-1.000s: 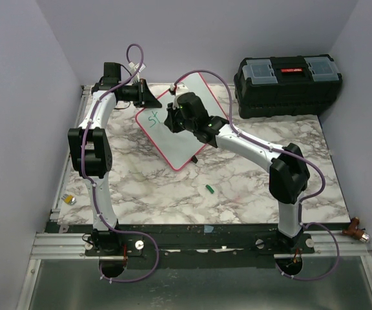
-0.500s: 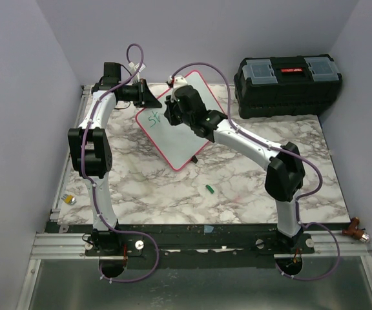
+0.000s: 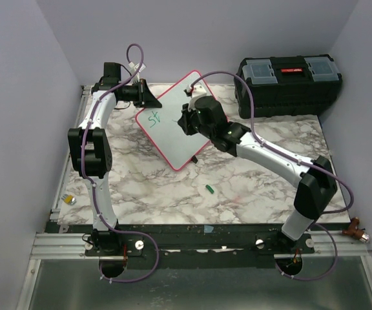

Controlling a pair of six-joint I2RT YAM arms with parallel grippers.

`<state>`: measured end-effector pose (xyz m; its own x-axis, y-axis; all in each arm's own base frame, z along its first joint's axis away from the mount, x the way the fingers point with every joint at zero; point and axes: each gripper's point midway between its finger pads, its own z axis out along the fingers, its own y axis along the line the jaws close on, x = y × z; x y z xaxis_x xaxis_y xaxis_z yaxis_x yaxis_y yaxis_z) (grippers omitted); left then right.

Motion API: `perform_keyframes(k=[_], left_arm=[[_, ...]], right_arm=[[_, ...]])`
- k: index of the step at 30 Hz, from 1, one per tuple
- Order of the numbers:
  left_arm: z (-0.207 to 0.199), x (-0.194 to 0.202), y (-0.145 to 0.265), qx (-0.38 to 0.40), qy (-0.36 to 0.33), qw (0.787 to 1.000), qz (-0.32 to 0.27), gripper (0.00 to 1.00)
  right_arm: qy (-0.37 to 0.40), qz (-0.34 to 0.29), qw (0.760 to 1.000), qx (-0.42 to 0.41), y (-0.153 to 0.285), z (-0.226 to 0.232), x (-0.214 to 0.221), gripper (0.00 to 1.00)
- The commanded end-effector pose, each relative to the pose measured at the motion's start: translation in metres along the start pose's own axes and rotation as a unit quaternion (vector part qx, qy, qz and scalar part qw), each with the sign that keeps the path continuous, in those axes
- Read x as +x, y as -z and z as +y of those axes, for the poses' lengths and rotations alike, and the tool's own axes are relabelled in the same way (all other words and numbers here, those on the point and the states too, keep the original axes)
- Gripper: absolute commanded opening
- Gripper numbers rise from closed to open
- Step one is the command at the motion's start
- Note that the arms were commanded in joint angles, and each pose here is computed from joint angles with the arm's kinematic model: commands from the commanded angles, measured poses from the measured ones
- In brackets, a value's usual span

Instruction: Write a sentence on the whiteboard

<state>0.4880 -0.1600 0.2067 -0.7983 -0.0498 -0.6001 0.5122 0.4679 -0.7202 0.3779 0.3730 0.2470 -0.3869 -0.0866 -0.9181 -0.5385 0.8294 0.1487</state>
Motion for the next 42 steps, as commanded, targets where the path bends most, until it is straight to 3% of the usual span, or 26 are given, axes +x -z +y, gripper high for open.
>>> perform_keyframes(k=[1,22,37,42], left_arm=[[-0.018,0.004,-0.003,0.016,-0.044,0.999,0.009,0.0],[-0.025,0.016,-0.017,0.025,-0.05,0.998,0.037,0.0],[-0.024,0.013,-0.021,0.025,-0.05,0.998,0.037,0.0],[-0.025,0.013,-0.021,0.026,-0.052,0.998,0.037,0.0]], right_arm=[[-0.019,-0.035,0.999,-0.005,0.013,0.001,-0.006,0.01],[-0.004,-0.046,0.999,-0.026,0.024,0.004,-0.006,0.01],[0.001,-0.068,0.996,-0.061,-0.013,0.026,-0.026,0.01],[-0.004,-0.067,0.997,-0.039,-0.03,0.022,-0.029,0.01]])
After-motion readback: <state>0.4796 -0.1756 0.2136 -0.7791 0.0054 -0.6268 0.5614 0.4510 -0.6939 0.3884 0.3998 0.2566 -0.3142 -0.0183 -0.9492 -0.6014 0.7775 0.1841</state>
